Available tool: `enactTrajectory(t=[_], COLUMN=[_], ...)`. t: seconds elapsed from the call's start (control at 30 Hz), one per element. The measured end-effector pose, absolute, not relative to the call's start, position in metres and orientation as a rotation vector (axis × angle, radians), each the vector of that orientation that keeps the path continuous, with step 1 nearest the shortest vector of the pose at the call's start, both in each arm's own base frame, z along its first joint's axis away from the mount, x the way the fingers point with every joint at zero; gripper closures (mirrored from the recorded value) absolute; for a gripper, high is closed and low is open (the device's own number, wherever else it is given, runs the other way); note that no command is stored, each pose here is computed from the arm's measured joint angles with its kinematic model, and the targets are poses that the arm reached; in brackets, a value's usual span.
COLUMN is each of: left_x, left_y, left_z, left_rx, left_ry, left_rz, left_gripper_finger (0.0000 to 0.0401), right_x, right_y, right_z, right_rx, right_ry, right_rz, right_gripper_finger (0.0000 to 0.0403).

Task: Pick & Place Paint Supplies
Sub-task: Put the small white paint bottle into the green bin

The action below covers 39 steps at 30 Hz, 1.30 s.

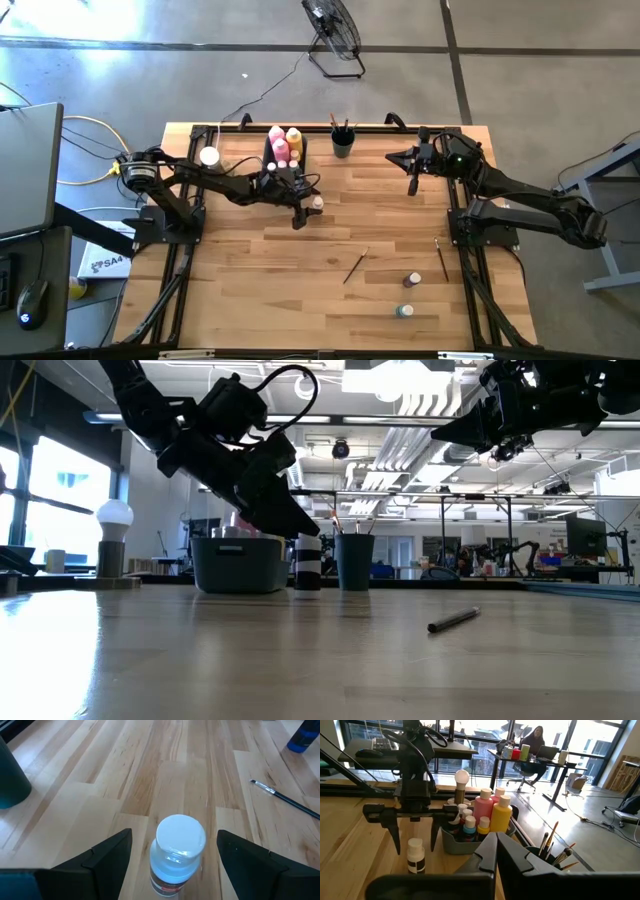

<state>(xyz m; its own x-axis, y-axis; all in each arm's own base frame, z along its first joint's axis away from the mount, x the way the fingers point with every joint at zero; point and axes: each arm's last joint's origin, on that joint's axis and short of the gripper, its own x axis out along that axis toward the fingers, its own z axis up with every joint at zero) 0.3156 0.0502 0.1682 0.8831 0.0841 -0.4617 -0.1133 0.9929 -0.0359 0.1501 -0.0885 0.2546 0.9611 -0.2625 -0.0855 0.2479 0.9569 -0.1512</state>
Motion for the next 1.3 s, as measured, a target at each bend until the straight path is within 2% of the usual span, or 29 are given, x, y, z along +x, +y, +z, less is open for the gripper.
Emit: enactTrajectory(t=[0.8,1.3], left_x=[0.3155,0.3155], left_y=[0.0508,0.0508], left_z=[0.1682,0.1682], left_rx=[-0.057,-0.057], left_ry=[0.478,0.478], left_rz=[0.125,0.125], left_gripper_finger=[0.0115,0.0224], right_x=[0.1502,0.1502], right_y=[-0.0886,-0.0886], right_z=[0.2545,0.2545], right_rx=[-0.140,-0.140], right_ry=[0.105,0.105], right_rz=[-0.259,-0.260], right_gripper_finger=[0.0401,0.0401])
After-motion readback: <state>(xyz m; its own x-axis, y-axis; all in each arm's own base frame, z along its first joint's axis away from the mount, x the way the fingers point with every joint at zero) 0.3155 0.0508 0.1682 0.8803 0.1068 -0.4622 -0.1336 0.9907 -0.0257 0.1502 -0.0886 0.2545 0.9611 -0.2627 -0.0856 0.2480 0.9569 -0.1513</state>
